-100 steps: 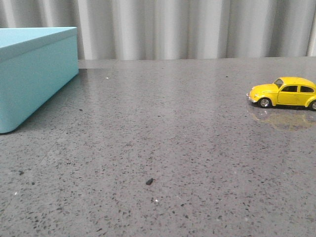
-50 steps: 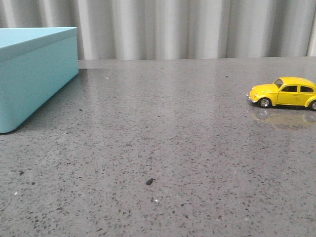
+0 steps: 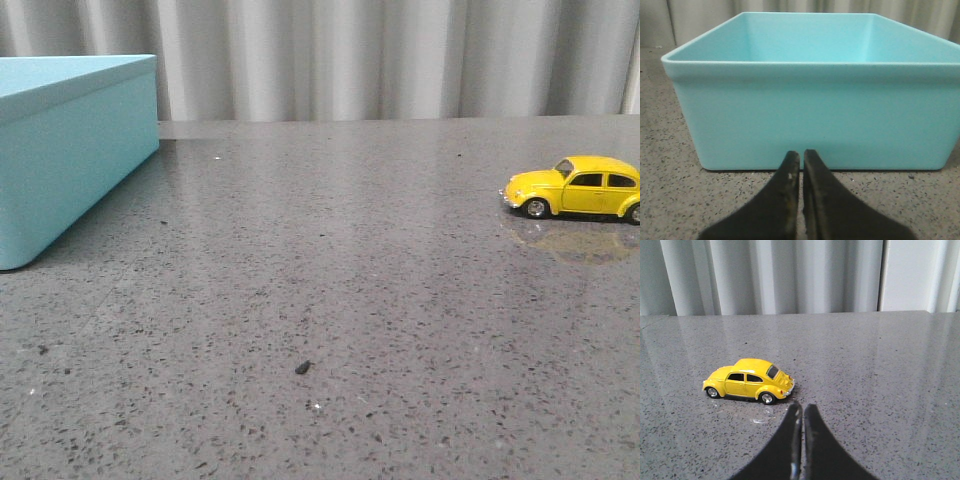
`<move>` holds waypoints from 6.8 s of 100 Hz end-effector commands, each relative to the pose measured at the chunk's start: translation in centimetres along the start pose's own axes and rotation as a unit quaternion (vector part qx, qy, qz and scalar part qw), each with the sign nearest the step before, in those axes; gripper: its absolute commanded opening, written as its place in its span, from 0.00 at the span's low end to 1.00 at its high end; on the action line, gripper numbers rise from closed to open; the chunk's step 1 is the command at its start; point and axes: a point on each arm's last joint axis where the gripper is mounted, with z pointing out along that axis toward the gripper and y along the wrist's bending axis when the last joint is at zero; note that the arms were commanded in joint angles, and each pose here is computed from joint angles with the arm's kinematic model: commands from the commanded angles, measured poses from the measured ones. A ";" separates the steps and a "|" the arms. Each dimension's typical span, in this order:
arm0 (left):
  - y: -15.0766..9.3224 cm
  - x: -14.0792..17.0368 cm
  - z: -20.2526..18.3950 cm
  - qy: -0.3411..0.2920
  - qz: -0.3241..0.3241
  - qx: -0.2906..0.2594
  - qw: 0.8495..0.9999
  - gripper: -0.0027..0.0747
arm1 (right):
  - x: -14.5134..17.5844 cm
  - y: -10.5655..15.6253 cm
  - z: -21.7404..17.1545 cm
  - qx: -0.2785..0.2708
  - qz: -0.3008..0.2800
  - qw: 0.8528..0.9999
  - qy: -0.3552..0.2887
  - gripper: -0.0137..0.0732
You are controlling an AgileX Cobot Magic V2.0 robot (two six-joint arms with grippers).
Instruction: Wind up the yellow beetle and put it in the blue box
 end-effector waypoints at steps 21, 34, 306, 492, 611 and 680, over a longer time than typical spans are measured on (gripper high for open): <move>0.0 -0.4 -0.1 -0.063 -0.033 0.007 0.997 0.01 | 0.0 0.0 0.2 0.002 -0.008 1.000 -0.025 0.09; 0.0 -1.1 -0.2 -0.100 -0.047 0.008 0.994 0.01 | -0.2 0.0 0.1 0.002 -0.008 1.000 -0.028 0.09; -1.0 -11.0 0.7 -0.068 -0.042 0.013 0.997 0.01 | -12.9 5.0 26.8 -0.101 0.040 0.843 0.526 0.09; -1.0 -11.0 0.7 -0.068 -0.042 0.013 0.997 0.01 | -10.3 1.9 27.7 -0.023 0.006 0.809 0.588 0.09; -1.0 -10.9 0.7 -0.066 -0.042 0.014 0.997 0.01 | -17.7 -1.1 23.3 0.001 0.066 0.882 0.467 0.09; -1.5 -14.3 1.6 -0.042 -0.062 0.025 0.997 0.01 | -22.1 3.5 20.1 -0.080 0.039 0.930 0.356 0.09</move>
